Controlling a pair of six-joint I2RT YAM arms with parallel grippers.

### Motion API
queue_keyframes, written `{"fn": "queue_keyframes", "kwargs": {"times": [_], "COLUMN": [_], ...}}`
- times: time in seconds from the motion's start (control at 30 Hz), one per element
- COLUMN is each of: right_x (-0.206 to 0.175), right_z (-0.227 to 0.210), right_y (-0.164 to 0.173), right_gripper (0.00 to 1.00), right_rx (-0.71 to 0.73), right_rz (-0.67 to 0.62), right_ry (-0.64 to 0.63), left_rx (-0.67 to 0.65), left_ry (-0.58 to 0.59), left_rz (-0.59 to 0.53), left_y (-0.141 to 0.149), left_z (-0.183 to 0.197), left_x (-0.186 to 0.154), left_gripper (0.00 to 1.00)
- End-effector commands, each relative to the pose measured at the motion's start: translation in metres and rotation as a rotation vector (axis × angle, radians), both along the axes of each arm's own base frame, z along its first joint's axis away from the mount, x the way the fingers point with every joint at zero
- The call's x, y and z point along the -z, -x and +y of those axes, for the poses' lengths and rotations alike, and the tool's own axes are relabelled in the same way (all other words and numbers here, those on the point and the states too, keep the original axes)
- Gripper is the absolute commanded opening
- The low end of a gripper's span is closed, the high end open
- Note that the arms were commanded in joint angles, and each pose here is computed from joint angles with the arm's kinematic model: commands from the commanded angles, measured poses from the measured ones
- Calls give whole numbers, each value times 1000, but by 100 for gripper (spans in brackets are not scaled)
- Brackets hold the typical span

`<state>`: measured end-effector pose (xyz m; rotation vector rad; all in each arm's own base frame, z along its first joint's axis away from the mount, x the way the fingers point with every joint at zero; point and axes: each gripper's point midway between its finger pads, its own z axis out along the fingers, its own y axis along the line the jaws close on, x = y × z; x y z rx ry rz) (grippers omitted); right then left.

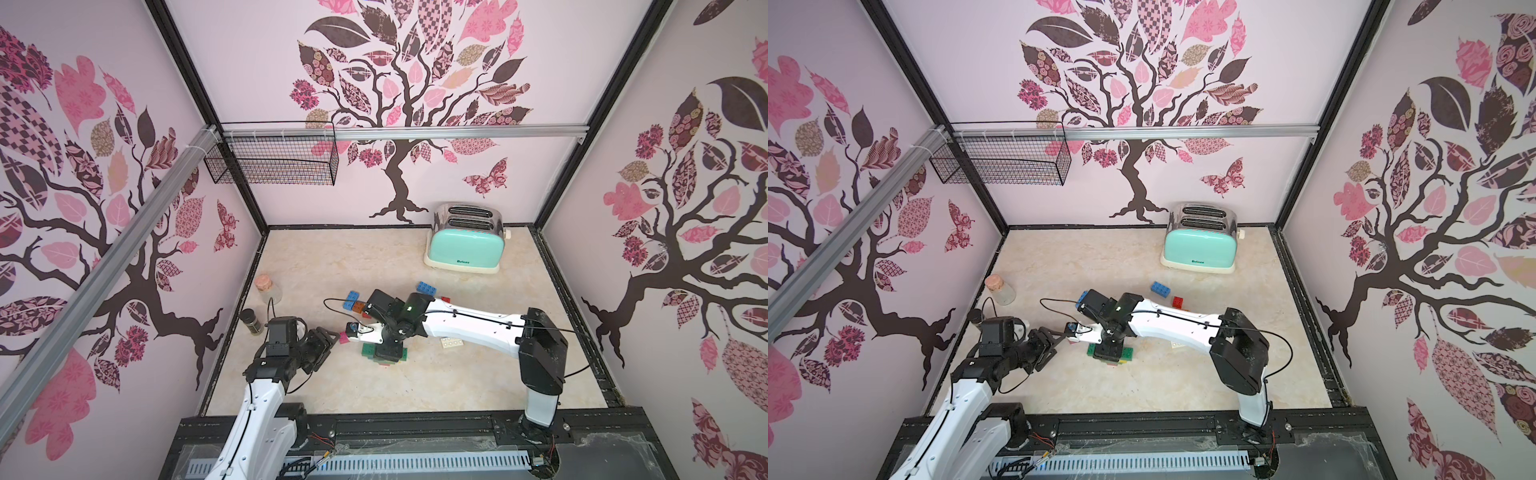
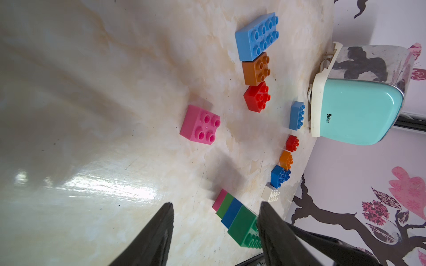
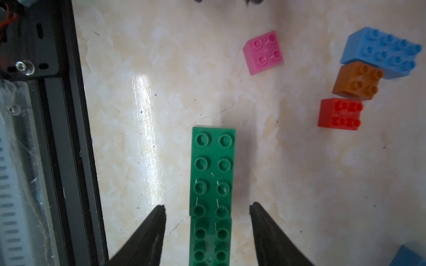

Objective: Assemble a heart with lego
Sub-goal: Assemble the lego brick with the lego brick.

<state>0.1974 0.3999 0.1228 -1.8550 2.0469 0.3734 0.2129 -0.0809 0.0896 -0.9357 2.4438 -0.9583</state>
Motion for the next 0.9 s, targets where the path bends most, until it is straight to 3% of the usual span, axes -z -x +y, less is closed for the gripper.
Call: {"fn": "queue_keyframes", "kwargs": {"times": [0.0, 0.17, 0.4, 0.87], "right_x": [-45, -58, -44, 29], "right_z": [8, -1, -2, 24], "right_y": [-16, -46, -87, -140], "right_gripper": [62, 63, 63, 65], "right_rx": [50, 160, 271, 250], "right_rz": [-16, -29, -74, -47], "right_ry": [-142, -212, -217, -191], "left_rx": [46, 54, 80, 77], "left_ry": [-10, -38, -59, -69], "left_rz": [-55, -36, -31, -17], "left_y": [-10, -12, -19, -36], "left_z": [-3, 0, -2, -1], "left_x": [-17, -15, -15, -10], "left_gripper": [62, 62, 62, 62]}}
